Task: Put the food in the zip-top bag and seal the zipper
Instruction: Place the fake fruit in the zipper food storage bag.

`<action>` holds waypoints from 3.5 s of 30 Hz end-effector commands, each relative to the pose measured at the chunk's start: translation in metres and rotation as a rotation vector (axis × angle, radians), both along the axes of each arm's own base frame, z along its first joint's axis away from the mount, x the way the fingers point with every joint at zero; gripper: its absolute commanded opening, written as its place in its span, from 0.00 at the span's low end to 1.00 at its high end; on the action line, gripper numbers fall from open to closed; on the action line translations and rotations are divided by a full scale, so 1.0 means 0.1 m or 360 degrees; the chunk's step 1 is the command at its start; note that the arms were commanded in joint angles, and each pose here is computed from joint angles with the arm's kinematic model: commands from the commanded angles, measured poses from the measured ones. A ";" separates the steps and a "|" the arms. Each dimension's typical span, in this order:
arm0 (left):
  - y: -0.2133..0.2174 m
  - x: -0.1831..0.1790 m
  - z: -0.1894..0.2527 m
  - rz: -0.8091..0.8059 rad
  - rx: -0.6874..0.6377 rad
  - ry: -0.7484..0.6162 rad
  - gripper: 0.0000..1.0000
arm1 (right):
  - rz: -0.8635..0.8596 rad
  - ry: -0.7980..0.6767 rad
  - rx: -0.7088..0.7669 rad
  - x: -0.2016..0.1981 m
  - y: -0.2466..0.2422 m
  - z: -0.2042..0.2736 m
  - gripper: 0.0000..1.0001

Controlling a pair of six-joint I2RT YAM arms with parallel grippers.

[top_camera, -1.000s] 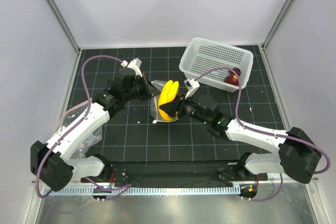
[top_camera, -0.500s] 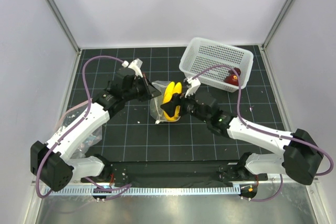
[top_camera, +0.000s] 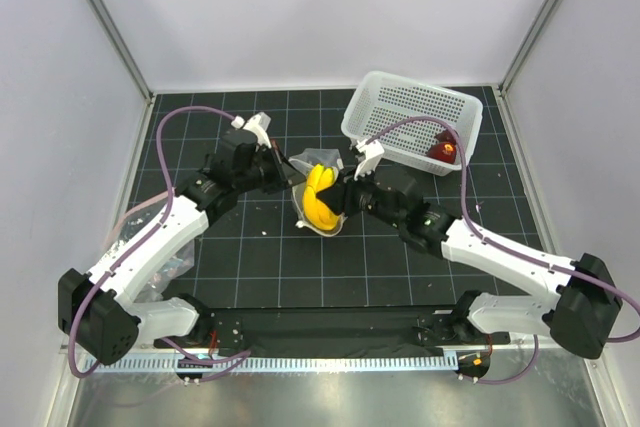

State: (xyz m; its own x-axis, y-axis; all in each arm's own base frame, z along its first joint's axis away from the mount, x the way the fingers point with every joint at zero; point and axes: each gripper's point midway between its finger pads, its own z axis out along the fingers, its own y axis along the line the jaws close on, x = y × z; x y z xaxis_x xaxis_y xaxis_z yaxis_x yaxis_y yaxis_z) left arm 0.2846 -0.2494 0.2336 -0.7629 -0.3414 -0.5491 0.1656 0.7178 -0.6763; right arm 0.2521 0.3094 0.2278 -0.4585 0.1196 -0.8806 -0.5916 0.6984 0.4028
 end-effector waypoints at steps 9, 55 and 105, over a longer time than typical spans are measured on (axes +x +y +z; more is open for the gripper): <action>0.00 -0.02 0.22 -0.0048 -0.0019 -0.0103 0.00 | 0.0217 -0.0009 -0.0132 0.00 0.27 0.05 0.12; -0.47 -0.39 0.44 -0.0453 -0.0059 -0.0127 0.00 | -0.0178 0.0276 -0.0209 0.38 -0.39 0.01 0.71; -0.18 -0.19 0.34 -0.0254 -0.0155 -0.0078 0.00 | 0.0101 -0.0232 -0.0848 -0.17 0.26 -0.53 0.77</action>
